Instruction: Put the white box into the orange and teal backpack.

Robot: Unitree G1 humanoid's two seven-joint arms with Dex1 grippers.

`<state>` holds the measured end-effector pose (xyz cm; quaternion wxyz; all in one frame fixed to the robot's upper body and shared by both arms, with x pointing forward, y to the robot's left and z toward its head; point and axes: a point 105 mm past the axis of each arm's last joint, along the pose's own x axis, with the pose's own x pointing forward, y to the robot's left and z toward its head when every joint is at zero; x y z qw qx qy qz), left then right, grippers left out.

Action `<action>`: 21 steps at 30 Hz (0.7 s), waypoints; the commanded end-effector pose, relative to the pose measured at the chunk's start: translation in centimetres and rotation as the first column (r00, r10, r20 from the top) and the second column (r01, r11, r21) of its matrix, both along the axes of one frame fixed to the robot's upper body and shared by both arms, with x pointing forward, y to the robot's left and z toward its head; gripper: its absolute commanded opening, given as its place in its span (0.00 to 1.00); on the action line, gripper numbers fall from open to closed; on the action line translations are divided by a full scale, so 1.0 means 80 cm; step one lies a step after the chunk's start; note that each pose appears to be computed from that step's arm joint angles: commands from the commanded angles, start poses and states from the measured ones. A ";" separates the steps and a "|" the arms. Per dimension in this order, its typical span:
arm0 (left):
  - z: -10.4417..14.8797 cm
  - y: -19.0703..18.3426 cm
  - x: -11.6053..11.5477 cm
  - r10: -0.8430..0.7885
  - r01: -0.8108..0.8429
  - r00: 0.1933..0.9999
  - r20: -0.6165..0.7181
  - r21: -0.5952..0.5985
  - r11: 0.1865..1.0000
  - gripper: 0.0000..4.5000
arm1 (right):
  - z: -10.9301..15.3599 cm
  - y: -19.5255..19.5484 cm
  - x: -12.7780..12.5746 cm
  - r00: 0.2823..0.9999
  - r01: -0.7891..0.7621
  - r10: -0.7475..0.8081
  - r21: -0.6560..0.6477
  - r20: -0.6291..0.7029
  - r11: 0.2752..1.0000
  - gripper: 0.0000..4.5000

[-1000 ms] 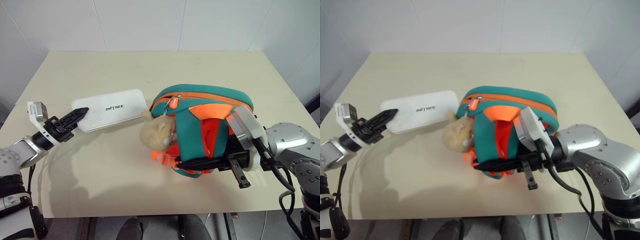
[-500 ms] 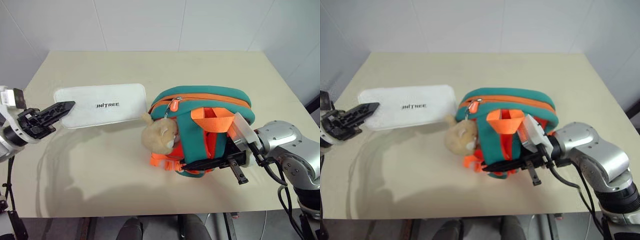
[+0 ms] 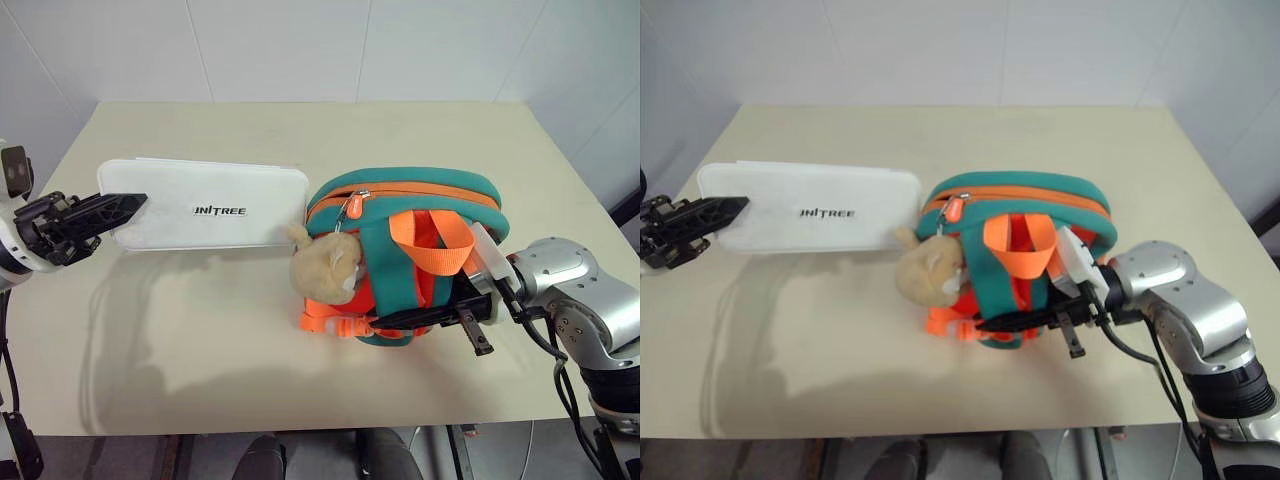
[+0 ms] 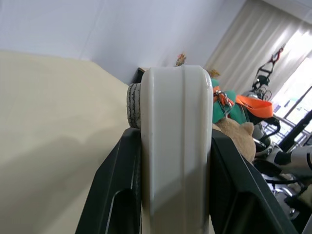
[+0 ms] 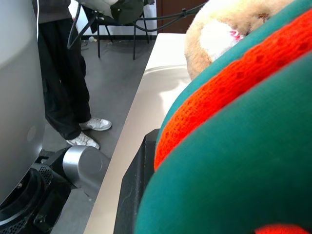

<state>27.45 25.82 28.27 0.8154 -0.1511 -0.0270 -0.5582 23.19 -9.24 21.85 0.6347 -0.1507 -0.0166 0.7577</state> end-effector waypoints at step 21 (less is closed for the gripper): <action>0.078 -0.062 -0.049 -0.185 0.064 0.920 0.347 0.332 0.941 0.29 | 0.000 0.008 0.012 1.000 -0.002 0.002 0.015 0.023 1.000 0.11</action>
